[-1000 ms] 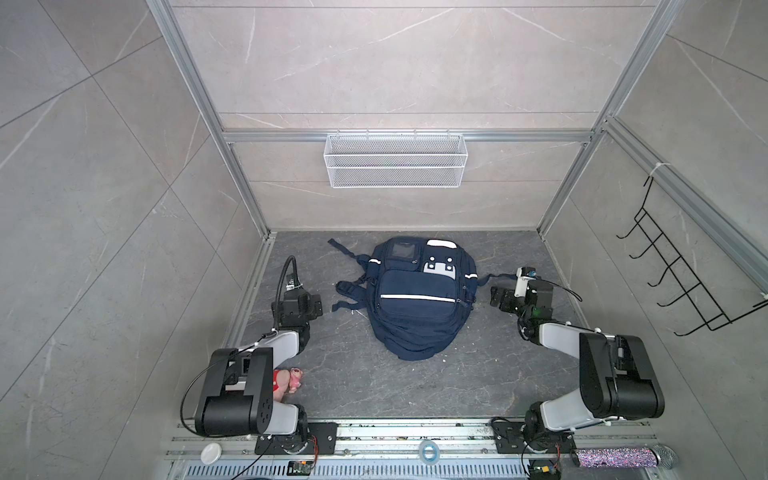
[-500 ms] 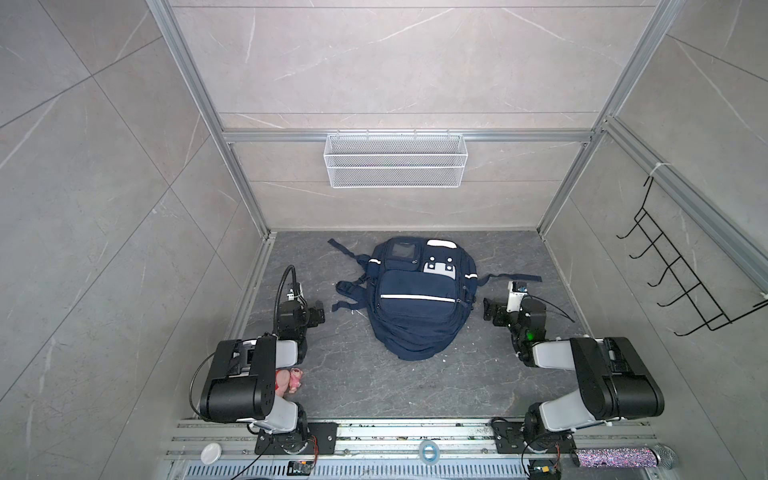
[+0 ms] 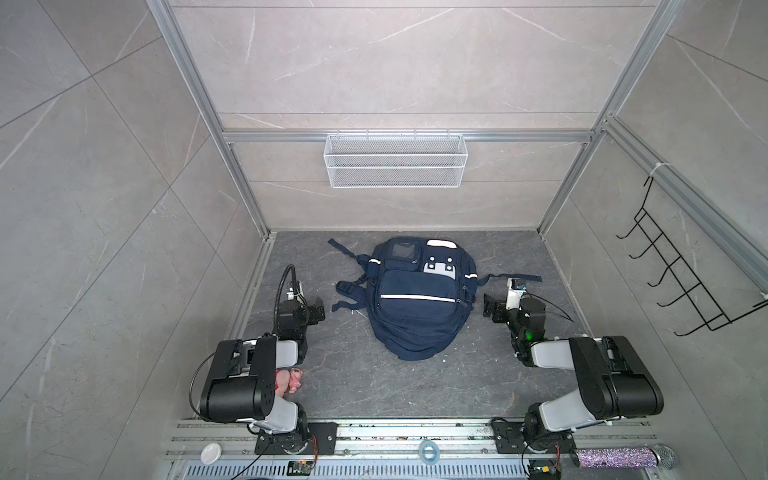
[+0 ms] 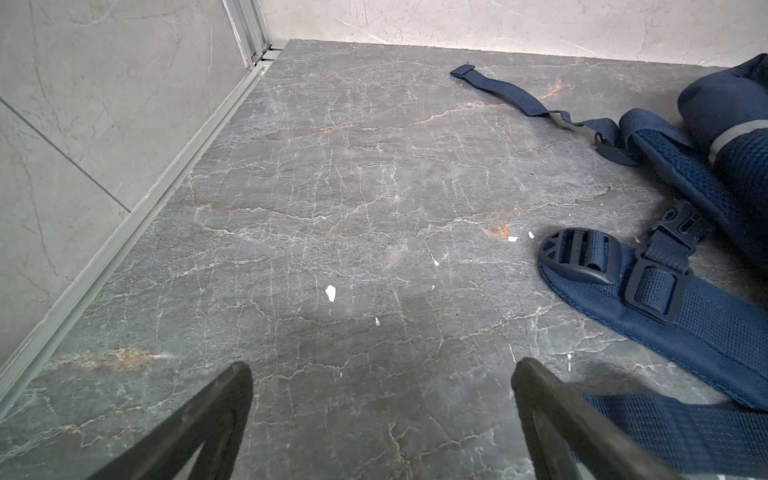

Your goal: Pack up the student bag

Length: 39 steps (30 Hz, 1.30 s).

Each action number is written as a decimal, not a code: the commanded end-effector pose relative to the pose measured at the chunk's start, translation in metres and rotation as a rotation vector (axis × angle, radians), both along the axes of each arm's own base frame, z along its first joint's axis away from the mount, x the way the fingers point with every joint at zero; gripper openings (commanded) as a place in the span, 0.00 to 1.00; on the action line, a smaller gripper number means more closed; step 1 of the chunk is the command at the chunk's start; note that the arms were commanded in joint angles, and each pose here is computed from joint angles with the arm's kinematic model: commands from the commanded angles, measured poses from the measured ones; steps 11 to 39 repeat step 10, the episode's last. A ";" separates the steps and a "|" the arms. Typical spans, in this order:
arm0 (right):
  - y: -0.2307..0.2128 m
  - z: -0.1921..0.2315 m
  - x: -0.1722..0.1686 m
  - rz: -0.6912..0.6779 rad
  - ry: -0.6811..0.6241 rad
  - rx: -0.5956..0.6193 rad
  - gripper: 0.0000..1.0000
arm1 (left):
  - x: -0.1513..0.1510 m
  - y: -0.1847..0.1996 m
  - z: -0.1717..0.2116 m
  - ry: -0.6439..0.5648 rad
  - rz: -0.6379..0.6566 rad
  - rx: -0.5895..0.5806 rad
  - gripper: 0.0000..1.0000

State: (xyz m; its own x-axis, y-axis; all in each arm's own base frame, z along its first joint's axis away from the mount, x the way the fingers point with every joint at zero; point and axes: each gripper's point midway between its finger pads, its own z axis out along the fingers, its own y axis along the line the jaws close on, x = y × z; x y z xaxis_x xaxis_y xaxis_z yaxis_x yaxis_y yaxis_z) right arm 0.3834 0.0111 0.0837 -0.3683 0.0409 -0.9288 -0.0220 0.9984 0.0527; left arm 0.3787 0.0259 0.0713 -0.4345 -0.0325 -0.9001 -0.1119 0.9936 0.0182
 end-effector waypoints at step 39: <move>0.001 0.011 0.007 0.003 -0.037 -0.018 1.00 | 0.006 0.000 0.014 -0.059 -0.007 0.016 1.00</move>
